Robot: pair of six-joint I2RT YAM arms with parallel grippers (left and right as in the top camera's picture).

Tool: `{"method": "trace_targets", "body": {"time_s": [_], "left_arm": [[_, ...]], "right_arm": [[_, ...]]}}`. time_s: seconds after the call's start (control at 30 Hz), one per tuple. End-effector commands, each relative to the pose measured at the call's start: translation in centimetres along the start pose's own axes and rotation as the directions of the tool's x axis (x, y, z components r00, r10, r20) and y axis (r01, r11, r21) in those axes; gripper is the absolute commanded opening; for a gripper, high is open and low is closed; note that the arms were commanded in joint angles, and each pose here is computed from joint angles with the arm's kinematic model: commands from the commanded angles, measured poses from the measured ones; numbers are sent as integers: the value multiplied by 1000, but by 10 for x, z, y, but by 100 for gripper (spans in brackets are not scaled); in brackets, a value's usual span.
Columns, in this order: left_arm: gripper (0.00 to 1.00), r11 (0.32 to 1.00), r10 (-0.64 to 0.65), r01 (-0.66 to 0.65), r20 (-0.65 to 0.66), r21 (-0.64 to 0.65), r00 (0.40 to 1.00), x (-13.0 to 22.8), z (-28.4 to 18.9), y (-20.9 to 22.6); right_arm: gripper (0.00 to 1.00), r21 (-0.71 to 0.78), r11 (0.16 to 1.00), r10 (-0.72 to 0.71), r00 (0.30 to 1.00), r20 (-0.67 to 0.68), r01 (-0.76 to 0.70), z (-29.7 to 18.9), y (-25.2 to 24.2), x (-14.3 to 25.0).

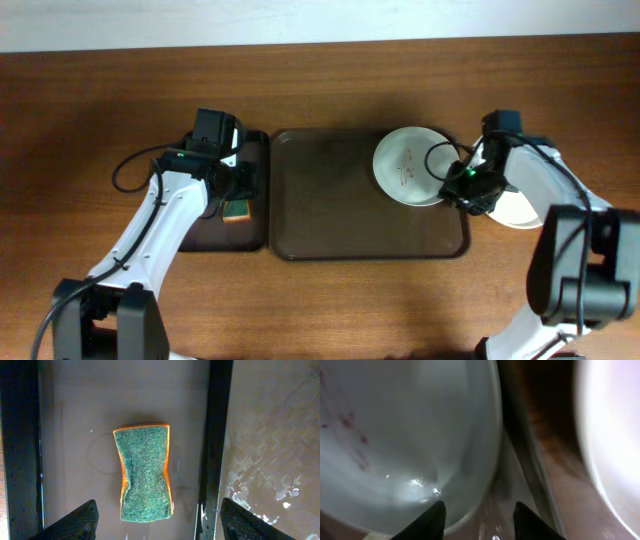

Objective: Clean dirty plates on tray and stack at the side
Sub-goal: 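Move the right gripper back and grip the last stained plate's rim, then lift the sponge with the left gripper and wet it on the left tray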

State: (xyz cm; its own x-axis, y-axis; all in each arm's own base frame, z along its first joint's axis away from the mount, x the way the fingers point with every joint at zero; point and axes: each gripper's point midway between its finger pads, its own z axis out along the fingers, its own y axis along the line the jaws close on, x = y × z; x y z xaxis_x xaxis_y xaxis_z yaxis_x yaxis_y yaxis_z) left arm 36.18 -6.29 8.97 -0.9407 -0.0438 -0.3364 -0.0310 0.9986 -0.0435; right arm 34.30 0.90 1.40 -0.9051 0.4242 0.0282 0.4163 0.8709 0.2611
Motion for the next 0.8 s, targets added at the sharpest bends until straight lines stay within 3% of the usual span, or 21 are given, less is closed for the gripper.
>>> {"method": "trace_targets", "body": {"time_s": [0.0, 0.1, 0.23, 0.33, 0.53, 0.77], "left_arm": [[76, 1000, 3, -3, 28, 10, 1000, -8, -7, -2], [76, 1000, 3, -3, 28, 11, 1000, -8, -7, -2], [77, 1000, 3, -3, 28, 11, 1000, -8, -7, -2], [80, 1000, 3, -3, 28, 10, 1000, -8, -7, -2], [80, 1000, 3, -4, 21, 8, 1000, -7, -3, -2], [79, 1000, 6, -7, -58, -12, 998, 2, 35, -1]], "right_arm": [[39, 8, 1000, -16, 1000, -14, 16, 16, 6, 1], [21, 4, 999, -48, 999, -24, 48, 19, 17, 7], [15, 1, 991, -131, 990, -44, 131, 25, 39, 21], [5, -5, 979, -202, 978, -50, 202, 31, 60, 33], [4, -19, 955, -298, 954, -44, 297, 38, 90, 49], [4, -22, 952, -307, 951, -39, 307, 39, 93, 50]]}}
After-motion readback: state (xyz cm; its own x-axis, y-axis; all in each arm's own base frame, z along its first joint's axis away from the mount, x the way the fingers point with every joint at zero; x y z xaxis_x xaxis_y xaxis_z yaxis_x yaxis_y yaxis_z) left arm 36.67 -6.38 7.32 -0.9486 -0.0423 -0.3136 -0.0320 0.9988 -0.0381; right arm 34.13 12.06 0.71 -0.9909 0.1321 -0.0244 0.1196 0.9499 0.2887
